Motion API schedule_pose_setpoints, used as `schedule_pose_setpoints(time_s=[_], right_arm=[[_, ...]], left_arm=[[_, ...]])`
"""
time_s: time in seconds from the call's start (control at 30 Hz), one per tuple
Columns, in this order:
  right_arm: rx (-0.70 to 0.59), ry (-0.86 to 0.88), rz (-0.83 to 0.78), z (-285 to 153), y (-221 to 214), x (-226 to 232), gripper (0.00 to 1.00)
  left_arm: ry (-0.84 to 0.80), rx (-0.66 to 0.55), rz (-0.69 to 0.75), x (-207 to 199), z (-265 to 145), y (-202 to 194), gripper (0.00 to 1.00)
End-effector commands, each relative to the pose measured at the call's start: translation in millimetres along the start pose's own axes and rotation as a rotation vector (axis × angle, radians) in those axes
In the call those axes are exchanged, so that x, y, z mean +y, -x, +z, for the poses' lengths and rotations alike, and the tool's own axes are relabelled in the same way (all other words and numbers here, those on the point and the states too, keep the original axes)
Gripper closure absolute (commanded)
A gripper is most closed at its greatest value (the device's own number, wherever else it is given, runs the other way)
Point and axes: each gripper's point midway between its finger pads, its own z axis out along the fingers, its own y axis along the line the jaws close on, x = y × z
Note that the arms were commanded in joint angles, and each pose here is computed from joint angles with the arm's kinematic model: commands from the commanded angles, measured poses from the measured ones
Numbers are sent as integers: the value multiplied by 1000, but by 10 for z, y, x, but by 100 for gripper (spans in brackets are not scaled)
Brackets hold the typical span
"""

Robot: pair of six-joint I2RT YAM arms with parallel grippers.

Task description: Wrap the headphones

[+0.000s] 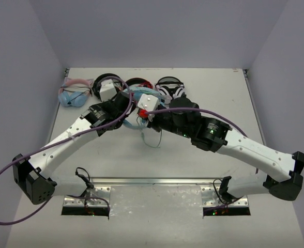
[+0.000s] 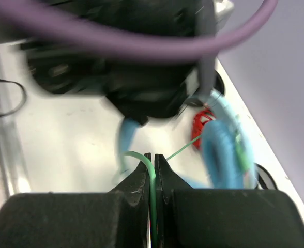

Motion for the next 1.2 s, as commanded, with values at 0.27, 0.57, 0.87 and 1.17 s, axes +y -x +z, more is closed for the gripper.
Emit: schedule_pose_setpoints(time_s=[0.27, 0.57, 0.87, 1.17], right_arm=[[-186, 136, 136, -272, 388, 490, 99], [-187, 110, 87, -351, 618, 344, 99], [-33, -14, -90, -152, 597, -205, 99], [64, -148, -107, -193, 113, -826, 99]], left_arm=[[-77, -110, -460, -320, 68, 965, 100], [19, -112, -360, -164, 319, 674, 100], [-71, -150, -140, -252, 196, -91, 100], [-264, -170, -49, -428, -72, -601, 100]])
